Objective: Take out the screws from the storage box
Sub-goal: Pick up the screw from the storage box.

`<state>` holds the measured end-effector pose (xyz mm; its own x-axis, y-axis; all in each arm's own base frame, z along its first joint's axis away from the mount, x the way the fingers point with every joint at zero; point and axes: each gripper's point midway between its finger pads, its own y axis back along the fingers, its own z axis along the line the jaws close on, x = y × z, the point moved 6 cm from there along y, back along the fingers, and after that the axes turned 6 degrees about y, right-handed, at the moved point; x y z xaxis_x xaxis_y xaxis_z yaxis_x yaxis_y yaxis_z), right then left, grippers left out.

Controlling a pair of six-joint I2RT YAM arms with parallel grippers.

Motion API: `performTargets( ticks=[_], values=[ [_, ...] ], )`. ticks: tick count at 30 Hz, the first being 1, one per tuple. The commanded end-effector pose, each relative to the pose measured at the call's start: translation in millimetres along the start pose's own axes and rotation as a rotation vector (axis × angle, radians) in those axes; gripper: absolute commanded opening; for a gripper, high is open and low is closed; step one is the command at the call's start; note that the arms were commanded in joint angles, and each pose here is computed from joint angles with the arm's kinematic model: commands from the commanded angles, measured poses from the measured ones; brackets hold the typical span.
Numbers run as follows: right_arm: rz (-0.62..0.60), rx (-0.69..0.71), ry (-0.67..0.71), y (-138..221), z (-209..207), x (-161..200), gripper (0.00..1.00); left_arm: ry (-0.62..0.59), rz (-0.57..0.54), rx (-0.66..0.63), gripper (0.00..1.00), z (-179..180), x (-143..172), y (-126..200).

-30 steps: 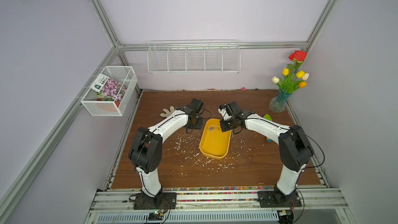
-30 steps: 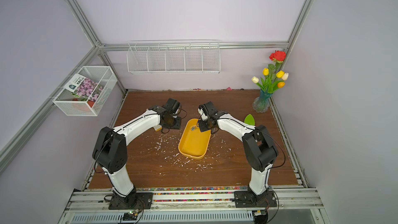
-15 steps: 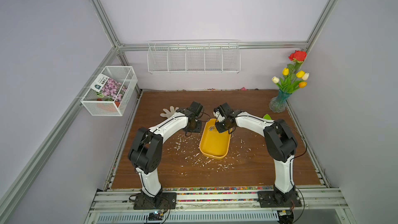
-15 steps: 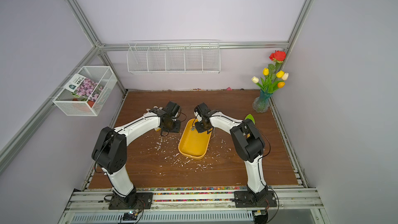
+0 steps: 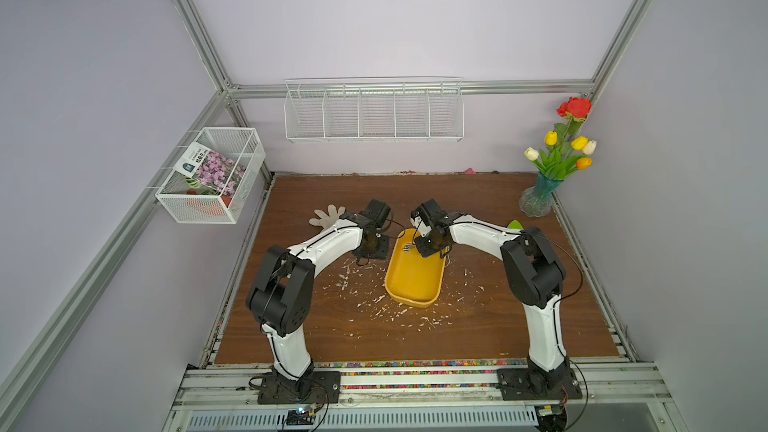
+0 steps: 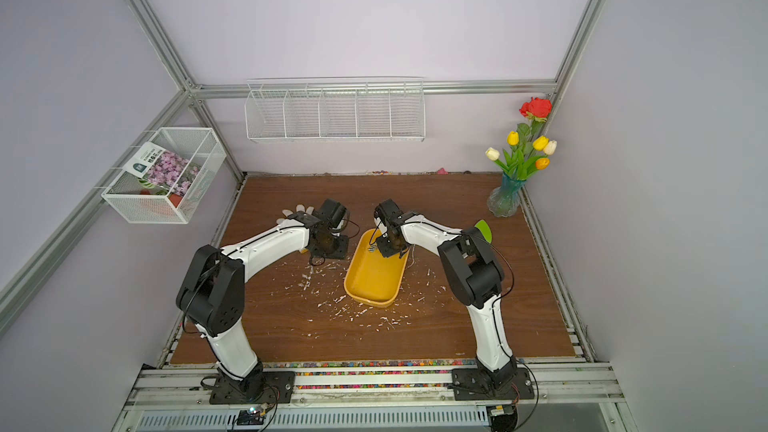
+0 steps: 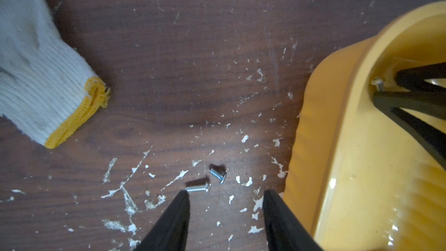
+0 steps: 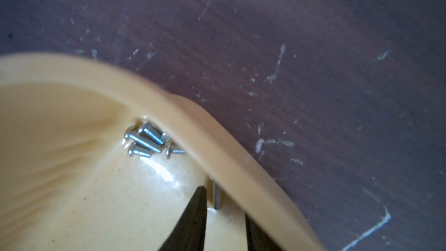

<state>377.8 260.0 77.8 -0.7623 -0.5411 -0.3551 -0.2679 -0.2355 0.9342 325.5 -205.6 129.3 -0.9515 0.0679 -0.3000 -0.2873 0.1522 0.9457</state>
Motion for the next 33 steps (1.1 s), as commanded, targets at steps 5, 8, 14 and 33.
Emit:
performTargets(
  ticks=[5, 8, 14, 33],
  values=[
    [0.07, 0.014, 0.025, -14.0, 3.7, 12.1, 0.29, 0.011, -0.019, 0.01, 0.53, 1.7, 1.9, 6.5],
    [0.084, 0.02, 0.018, -16.4, 2.5, 18.5, 0.26, 0.013, -0.017, 0.007, 0.54, 2.7, 3.1, 5.9],
    [0.116, 0.028, 0.028, -18.5, 3.4, 25.6, 0.06, 0.01, -0.021, 0.003, 0.54, 2.9, 1.9, 7.4],
    [-0.15, -0.033, -0.106, 111.1, -5.2, -3.4, 0.0, -0.084, -0.166, 0.188, 0.53, -38.6, -42.6, 80.7]
  ],
)
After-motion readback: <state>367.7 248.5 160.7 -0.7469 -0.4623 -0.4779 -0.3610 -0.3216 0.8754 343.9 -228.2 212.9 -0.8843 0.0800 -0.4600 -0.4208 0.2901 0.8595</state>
